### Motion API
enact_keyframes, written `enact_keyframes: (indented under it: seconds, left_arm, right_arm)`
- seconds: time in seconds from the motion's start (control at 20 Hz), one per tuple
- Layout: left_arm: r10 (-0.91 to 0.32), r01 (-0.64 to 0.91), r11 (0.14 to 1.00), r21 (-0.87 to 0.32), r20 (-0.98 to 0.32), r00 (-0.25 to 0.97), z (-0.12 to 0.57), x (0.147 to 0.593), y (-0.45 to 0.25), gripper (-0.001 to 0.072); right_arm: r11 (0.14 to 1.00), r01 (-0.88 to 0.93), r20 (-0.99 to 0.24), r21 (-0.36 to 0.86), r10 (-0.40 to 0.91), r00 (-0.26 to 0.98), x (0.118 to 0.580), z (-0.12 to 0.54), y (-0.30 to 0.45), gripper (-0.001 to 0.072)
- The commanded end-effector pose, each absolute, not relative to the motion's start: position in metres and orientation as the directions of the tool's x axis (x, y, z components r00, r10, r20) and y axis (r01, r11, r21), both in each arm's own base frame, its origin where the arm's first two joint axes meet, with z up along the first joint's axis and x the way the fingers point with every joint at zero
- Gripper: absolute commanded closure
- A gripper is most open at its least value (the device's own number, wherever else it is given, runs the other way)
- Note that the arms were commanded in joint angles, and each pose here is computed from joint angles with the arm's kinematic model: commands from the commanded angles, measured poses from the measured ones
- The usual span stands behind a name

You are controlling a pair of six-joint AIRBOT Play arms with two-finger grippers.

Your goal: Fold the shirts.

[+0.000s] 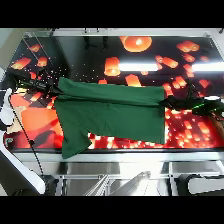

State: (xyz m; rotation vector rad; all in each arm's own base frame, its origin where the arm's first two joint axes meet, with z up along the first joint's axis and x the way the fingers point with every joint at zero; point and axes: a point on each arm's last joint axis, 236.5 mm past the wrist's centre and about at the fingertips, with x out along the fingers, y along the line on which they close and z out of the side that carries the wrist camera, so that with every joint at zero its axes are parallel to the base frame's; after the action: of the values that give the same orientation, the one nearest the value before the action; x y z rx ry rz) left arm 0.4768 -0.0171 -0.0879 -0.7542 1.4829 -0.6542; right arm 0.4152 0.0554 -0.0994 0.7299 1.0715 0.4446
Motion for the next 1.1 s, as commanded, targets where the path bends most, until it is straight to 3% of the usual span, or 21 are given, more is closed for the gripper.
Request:
enact_keyframes:
  seconds: [0.0, 0.05, 0.1, 0.15, 0.2, 0.35, 0.4, 0.5, 0.65, 0.8, 0.85, 0.9, 0.95, 1.05]
  left_arm:
    - [-0.79, -0.087, 0.612, -0.786, -0.612, -0.03, -0.091, 0.468, -0.018, 0.0668]
    - [-0.793, -0.099, 0.608, -0.788, -0.607, -0.04, -0.09, 0.466, -0.019, 0.0521]
    - [-0.797, -0.133, 0.603, -0.787, -0.601, -0.055, -0.088, 0.462, -0.02, 0.0339]
    - [-0.802, -0.138, 0.597, -0.79, -0.594, -0.071, -0.081, 0.459, -0.017, 0.0164]
    - [-0.809, -0.157, 0.587, -0.794, -0.58, -0.09, -0.071, 0.454, -0.012, 0.007]
    - [-0.822, -0.179, 0.566, -0.805, -0.567, -0.051, -0.033, 0.451, 0.009, 0.0251]
    - [-0.815, -0.185, 0.575, -0.797, -0.579, -0.033, -0.021, 0.447, 0.016, 0.0258]
    - [-0.819, -0.214, 0.563, -0.798, -0.574, -0.013, 0.0, 0.424, 0.02, 0.0257]
    - [-0.792, -0.324, 0.584, -0.744, -0.61, -0.029, -0.003, 0.367, 0.021, 0.0256]
    - [-0.736, -0.435, 0.645, -0.628, -0.663, -0.135, -0.034, 0.291, 0.009, 0.0254]
    - [-0.753, -0.465, 0.624, -0.628, -0.642, -0.144, -0.04, 0.273, -0.004, 0.0209]
    - [-0.761, -0.491, 0.608, -0.624, -0.634, -0.137, -0.046, 0.261, -0.014, 0.0076]
    - [-0.767, -0.513, 0.592, -0.621, -0.63, -0.123, -0.053, 0.252, -0.022, 0.0034]
    - [-0.768, -0.536, 0.583, -0.611, -0.629, -0.12, -0.063, 0.24, -0.033, 0.0034]
  right_arm:
    - [0.671, 0.017, -0.62, 0.742, 0.676, 0.399, 0.406, -0.101, 0.062, 0.0552]
    - [0.663, 0.011, -0.613, 0.748, 0.685, 0.393, 0.405, -0.099, 0.064, 0.0302]
    - [0.651, 0.001, -0.6, 0.759, 0.7, 0.388, 0.403, -0.092, 0.065, 0.0249]
    - [0.637, -0.001, -0.585, 0.771, 0.709, 0.395, 0.401, -0.082, 0.061, 0.0248]
    - [0.621, -0.001, -0.566, 0.784, 0.715, 0.411, 0.4, -0.068, 0.055, 0.0249]
    - [0.645, 0.05, -0.595, 0.763, 0.67, 0.445, 0.384, -0.033, 0.017, 0.0242]
    - [0.674, 0.084, -0.636, 0.734, 0.638, 0.433, 0.371, -0.027, 0.005, 0.024]
    - [0.73, 0.164, -0.719, 0.664, 0.561, 0.41, 0.348, -0.023, -0.014, 0.0076]
    - [0.75, 0.206, -0.749, 0.629, 0.513, 0.419, 0.322, -0.018, -0.011, 0.0062]
    - [0.73, 0.223, -0.731, 0.646, 0.507, 0.457, 0.305, -0.021, 0.003, 0.0063]
    - [0.722, 0.227, -0.726, 0.653, 0.513, 0.457, 0.299, -0.023, 0.008, 0.0062]
    - [0.717, 0.23, -0.724, 0.658, 0.518, 0.456, 0.294, -0.025, 0.012, 0.0062]
    - [0.716, 0.232, -0.724, 0.658, 0.519, 0.454, 0.29, -0.027, 0.015, 0.0063]
    - [0.716, 0.232, -0.724, 0.658, 0.519, 0.454, 0.288, -0.028, 0.016, 0.0063]
